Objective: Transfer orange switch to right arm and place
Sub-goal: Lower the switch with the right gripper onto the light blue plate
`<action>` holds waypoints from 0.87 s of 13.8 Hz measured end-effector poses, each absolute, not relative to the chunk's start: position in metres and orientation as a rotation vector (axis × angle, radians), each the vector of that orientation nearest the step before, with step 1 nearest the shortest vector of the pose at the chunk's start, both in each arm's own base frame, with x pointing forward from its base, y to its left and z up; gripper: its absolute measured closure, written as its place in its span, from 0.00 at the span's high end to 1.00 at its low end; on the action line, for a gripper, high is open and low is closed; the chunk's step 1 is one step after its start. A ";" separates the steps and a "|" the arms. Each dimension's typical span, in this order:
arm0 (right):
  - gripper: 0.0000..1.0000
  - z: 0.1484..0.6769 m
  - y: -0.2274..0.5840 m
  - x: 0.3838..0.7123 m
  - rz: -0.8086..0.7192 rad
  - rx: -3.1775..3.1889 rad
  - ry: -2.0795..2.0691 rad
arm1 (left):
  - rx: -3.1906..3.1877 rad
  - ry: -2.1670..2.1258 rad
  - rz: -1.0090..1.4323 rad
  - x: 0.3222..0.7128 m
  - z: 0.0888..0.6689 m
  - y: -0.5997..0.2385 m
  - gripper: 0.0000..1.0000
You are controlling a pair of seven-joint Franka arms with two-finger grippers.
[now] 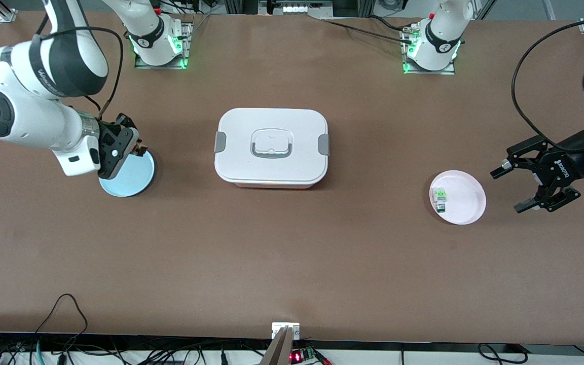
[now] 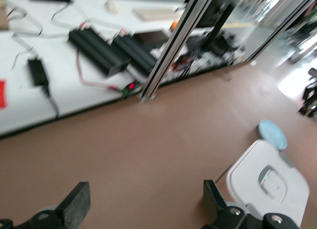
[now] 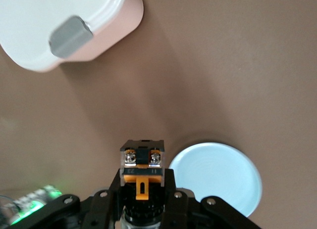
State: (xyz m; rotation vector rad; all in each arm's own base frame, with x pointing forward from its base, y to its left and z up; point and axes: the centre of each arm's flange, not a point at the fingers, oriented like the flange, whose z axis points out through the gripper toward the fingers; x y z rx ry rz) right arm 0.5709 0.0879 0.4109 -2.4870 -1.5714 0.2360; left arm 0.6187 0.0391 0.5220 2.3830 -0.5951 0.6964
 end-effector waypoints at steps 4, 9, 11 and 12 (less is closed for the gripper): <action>0.34 0.348 0.025 0.563 0.107 -2.353 -1.839 | 2.749 -0.462 0.443 0.613 0.563 0.038 1.00; 0.34 0.270 -0.020 0.524 0.014 -2.324 -1.986 | 2.991 -0.175 0.121 0.591 0.616 0.010 1.00; 0.34 0.249 -0.023 0.513 -0.019 -2.327 -2.025 | 3.006 -0.111 0.077 0.587 0.619 0.008 1.00; 0.34 0.238 -0.025 0.510 -0.030 -2.329 -2.038 | 3.014 -0.084 0.061 0.586 0.618 0.009 1.00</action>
